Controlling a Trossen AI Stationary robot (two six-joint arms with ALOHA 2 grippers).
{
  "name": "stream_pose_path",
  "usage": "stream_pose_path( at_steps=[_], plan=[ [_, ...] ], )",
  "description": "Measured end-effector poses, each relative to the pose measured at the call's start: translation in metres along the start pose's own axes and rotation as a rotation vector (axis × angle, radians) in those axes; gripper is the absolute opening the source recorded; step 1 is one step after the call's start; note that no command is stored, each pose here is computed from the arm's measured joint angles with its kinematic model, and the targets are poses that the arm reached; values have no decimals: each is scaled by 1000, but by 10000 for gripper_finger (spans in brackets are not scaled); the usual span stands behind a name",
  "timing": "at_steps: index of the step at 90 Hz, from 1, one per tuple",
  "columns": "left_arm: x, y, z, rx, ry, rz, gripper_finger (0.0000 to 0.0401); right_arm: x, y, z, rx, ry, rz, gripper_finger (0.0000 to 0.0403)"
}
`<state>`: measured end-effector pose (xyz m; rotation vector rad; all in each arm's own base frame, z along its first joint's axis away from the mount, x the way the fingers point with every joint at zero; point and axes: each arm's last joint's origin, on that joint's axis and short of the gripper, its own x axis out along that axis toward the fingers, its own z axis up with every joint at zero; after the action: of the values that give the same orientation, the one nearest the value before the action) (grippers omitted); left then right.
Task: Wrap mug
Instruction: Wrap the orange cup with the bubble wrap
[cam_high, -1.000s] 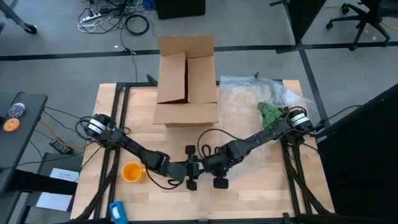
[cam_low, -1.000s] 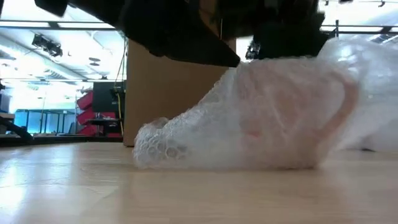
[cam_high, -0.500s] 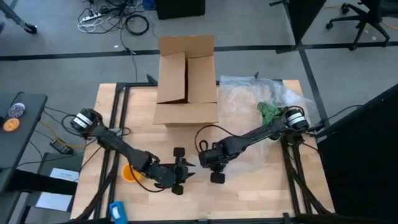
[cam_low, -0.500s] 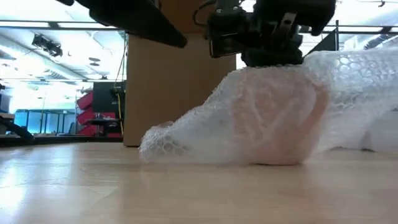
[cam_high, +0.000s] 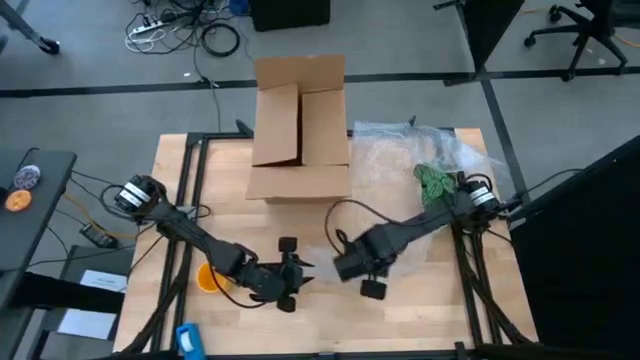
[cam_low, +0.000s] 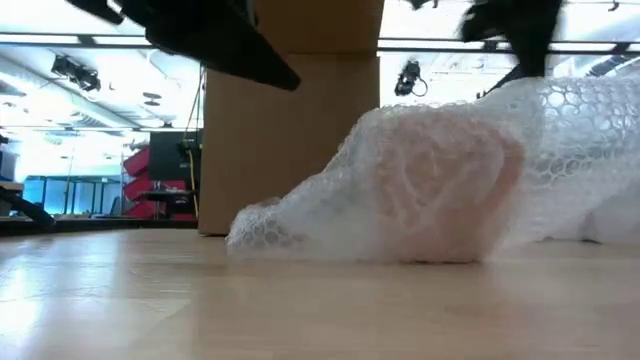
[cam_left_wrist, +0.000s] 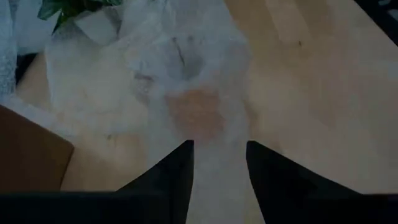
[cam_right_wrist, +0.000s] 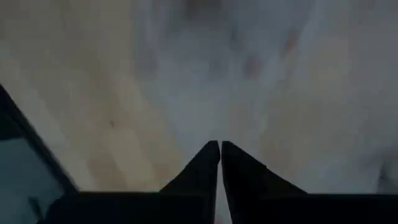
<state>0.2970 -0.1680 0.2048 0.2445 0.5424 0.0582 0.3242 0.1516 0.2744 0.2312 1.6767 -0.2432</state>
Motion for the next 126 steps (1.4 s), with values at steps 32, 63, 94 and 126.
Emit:
stream_pose_path(
  at_steps=[32, 63, 94, 126],
  plan=[
    [10, 6, -3, -65, -34, 19, 133, 31, 21, -10, -15, -119, -78, 0],
    [28, 8, -11, -44, -6, -2, 133, 27, 6, 27, -146, -326, -77, 0],
    [44, 12, -19, -46, 20, 25, 133, 9, 6, 36, -235, -405, -58, 0],
    [54, 12, -23, -32, 4, 25, 133, 49, 5, 81, -396, -446, -15, 0]
  ],
)
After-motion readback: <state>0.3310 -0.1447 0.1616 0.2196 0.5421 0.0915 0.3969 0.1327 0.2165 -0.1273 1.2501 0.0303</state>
